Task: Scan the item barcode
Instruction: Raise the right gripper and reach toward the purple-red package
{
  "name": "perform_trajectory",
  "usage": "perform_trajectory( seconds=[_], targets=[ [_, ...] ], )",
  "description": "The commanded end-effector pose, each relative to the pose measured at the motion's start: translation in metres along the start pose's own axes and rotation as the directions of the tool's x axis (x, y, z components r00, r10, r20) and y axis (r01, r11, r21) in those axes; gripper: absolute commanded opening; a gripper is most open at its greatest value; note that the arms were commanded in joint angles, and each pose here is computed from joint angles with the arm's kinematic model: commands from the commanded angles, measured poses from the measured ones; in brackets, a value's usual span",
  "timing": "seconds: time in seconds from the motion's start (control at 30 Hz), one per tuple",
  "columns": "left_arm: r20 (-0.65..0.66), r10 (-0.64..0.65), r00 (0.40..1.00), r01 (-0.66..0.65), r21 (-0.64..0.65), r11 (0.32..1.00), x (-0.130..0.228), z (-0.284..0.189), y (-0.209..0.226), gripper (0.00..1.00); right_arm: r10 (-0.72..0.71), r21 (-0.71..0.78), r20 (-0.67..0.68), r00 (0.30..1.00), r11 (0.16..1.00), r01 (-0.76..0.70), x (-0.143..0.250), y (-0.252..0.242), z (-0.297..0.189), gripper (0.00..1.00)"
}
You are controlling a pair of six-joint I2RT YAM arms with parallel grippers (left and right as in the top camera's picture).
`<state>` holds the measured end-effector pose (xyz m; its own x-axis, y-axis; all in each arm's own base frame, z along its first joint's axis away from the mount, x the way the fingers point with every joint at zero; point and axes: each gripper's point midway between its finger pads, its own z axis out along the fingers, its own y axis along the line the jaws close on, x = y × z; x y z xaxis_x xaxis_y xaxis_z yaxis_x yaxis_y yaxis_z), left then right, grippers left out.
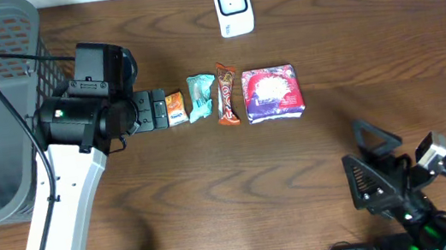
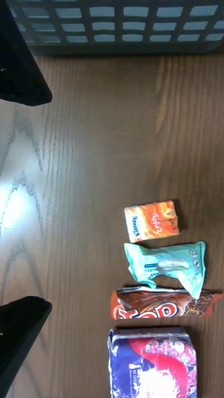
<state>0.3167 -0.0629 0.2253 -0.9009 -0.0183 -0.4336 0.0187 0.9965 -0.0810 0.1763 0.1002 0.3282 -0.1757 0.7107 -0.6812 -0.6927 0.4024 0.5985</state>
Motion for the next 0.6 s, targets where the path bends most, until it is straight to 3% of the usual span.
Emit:
perform_trajectory(
  seconds=[0.0,0.17,0.37,0.57],
  targets=[
    [0.001,-0.001,1.000,0.001,-0.011,1.000,0.001,-0.001,0.002,0.98,-0.203,0.051,-0.114,0.972,0.976,0.210,-0.007,0.012,0.012,0.99],
    [0.001,-0.001,1.000,0.001,-0.011,1.000,0.001,-0.001,0.002,0.98,-0.228,0.126,-0.381,0.896,0.947,0.295,0.012,-0.003,0.016,0.99],
    [0.001,-0.001,1.000,0.001,-0.011,1.000,0.001,-0.001,0.002,0.98,-0.233,0.142,-0.501,0.833,0.928,0.345,0.006,-0.008,0.029,0.99],
    [0.001,-0.001,1.000,0.001,-0.011,1.000,0.001,-0.001,0.002,0.98,-0.072,0.234,-0.680,0.730,0.921,0.310,0.026,-0.037,0.025,0.99]
  ],
)
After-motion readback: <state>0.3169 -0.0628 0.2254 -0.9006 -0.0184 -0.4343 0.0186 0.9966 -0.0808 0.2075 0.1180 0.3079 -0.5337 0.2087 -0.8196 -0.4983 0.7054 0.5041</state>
